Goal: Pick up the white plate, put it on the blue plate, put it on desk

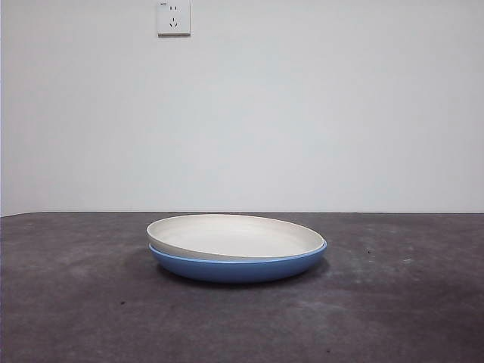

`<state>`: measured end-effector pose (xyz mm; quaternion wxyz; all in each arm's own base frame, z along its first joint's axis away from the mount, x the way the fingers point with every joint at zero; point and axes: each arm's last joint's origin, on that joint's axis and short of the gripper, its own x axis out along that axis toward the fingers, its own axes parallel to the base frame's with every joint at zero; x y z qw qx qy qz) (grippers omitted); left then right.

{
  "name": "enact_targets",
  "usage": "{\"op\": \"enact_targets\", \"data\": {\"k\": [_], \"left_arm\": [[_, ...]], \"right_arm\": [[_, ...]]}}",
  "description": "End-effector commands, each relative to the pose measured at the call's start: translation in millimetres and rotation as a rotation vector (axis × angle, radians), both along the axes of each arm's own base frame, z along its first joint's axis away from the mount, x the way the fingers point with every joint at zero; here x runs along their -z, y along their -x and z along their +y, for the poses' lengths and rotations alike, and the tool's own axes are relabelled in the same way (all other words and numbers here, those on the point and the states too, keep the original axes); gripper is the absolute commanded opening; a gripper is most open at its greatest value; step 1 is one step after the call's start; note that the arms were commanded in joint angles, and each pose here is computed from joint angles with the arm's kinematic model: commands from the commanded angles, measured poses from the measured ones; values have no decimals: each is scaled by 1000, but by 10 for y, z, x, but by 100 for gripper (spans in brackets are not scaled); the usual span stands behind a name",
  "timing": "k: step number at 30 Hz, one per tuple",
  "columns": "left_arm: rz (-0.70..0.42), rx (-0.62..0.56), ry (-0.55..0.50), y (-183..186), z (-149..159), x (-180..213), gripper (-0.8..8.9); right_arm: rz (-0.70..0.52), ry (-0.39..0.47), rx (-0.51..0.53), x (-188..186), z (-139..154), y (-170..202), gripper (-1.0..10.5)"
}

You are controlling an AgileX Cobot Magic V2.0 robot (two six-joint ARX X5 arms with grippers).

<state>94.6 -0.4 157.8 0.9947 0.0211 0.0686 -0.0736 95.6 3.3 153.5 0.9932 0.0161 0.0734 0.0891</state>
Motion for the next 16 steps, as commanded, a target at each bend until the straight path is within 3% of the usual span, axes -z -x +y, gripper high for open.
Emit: {"op": "enact_targets", "data": {"k": [1, 16], "left_arm": [[28, -4, 7, -8, 3, 75, 9], [28, -5, 7, -8, 3, 75, 9]], "right_arm": [[5, -10, 3, 14, -1, -1, 12], [5, -10, 3, 14, -1, -1, 12]]}}
